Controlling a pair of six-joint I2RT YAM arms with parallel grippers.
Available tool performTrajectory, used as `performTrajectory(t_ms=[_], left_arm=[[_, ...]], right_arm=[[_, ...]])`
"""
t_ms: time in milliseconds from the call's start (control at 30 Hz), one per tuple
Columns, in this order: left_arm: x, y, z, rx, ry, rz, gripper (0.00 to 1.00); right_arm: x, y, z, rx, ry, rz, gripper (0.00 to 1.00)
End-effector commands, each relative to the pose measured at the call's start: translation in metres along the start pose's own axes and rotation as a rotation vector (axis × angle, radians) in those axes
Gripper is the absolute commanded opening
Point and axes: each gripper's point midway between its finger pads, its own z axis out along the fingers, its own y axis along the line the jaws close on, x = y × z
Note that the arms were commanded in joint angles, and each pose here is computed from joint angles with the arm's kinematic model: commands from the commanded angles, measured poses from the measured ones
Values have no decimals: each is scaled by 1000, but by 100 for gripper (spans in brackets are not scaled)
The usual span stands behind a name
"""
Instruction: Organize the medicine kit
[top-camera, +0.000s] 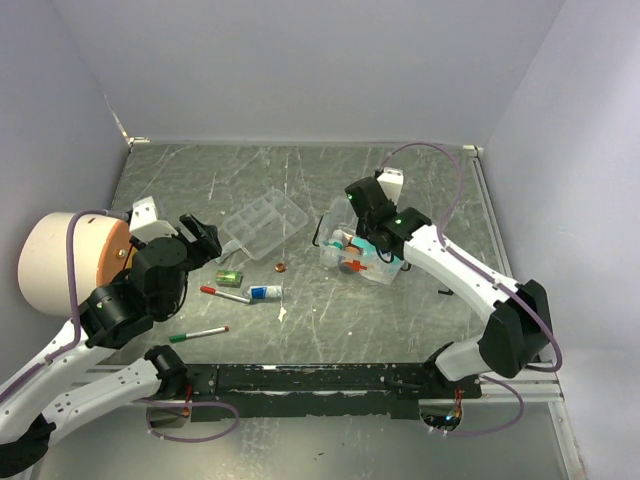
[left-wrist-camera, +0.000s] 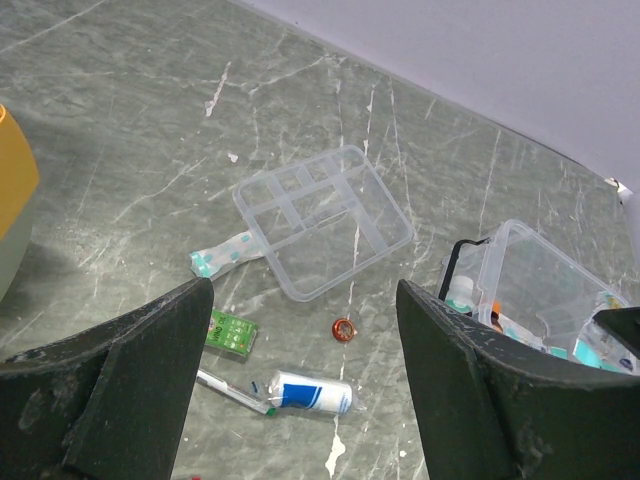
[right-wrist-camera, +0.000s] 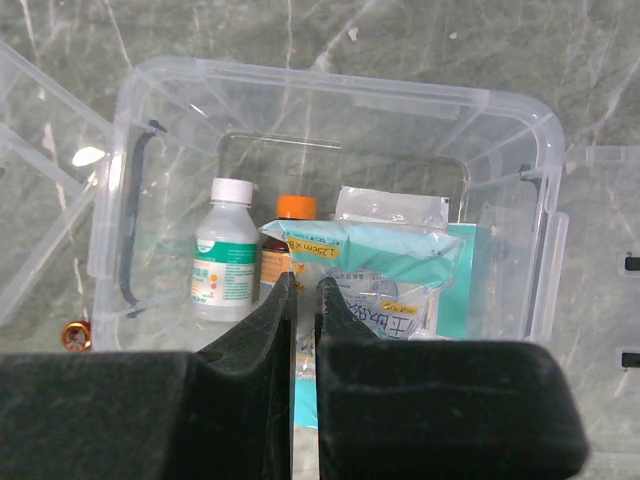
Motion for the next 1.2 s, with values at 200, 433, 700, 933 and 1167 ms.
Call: performTrajectory(t_ms=[200, 433, 700, 933, 1167], left_arm=[[-7, -5, -1, 15, -11, -16, 85], [-6, -5, -1, 18, -12, -17, 85], [-4, -7, 1, 21, -2, -8, 85], [-3, -6, 1, 18, -5, -9, 85], [-3, -6, 2, 14, -5, -7, 85]], right_arm=[[33, -16, 41, 32, 95, -40, 0], [68, -13, 55, -17, 207, -56, 0], [88, -25, 67, 17, 246, -119, 4], [96, -30, 71, 49, 271, -97, 4], [98, -42, 66, 124, 293, -55, 5]])
